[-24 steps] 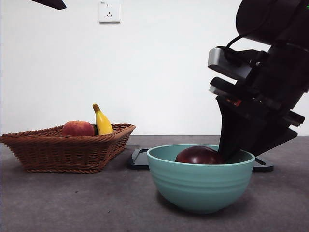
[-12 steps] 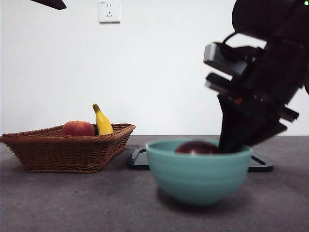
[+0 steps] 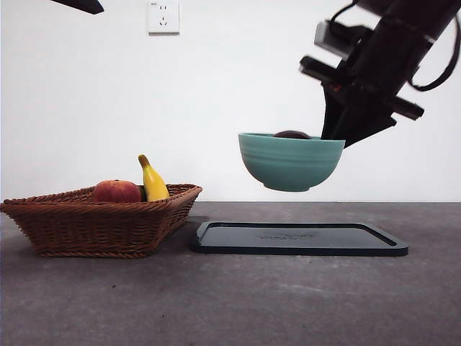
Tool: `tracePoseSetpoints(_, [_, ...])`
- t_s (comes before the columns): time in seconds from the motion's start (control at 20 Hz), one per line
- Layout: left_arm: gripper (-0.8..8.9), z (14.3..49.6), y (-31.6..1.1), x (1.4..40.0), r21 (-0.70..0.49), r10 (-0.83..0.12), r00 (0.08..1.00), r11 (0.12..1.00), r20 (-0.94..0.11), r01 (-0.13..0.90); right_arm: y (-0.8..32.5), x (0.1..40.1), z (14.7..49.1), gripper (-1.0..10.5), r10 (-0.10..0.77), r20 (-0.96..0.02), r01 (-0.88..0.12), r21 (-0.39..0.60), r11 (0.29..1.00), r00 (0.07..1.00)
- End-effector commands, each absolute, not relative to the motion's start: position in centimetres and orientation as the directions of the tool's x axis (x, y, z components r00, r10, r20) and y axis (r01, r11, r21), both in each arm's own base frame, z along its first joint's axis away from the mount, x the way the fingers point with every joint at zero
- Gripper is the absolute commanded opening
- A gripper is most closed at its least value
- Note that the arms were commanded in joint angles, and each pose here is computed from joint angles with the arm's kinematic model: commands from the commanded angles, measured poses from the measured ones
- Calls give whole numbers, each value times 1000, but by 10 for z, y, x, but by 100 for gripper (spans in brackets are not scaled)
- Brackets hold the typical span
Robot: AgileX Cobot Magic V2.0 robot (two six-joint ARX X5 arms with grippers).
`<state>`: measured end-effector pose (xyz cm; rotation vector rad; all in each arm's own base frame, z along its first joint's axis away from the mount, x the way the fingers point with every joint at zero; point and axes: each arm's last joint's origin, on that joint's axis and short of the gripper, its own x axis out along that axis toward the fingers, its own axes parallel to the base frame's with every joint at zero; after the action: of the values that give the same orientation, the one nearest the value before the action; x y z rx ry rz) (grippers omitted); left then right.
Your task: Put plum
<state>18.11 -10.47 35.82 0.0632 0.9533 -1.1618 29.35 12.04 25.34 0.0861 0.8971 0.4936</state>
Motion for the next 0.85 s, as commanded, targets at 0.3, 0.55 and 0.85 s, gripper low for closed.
tracePoseSetpoints(0.3, [374,361,-106,182,-401,-753,72,426,-654,811,126,370,225,10,406,-761,-329,266,906,505])
tracePoseSetpoints(0.55, [374,361,-106,182,-401,-753,72,426,-654,811,128,384,195,10,390,-793,-310,266,913,468])
tracePoseSetpoints(0.85, [374,361,-107,183,-399,-754,75,426,-653,812,128,384,192,41,384,-803,-315,258,913,455])
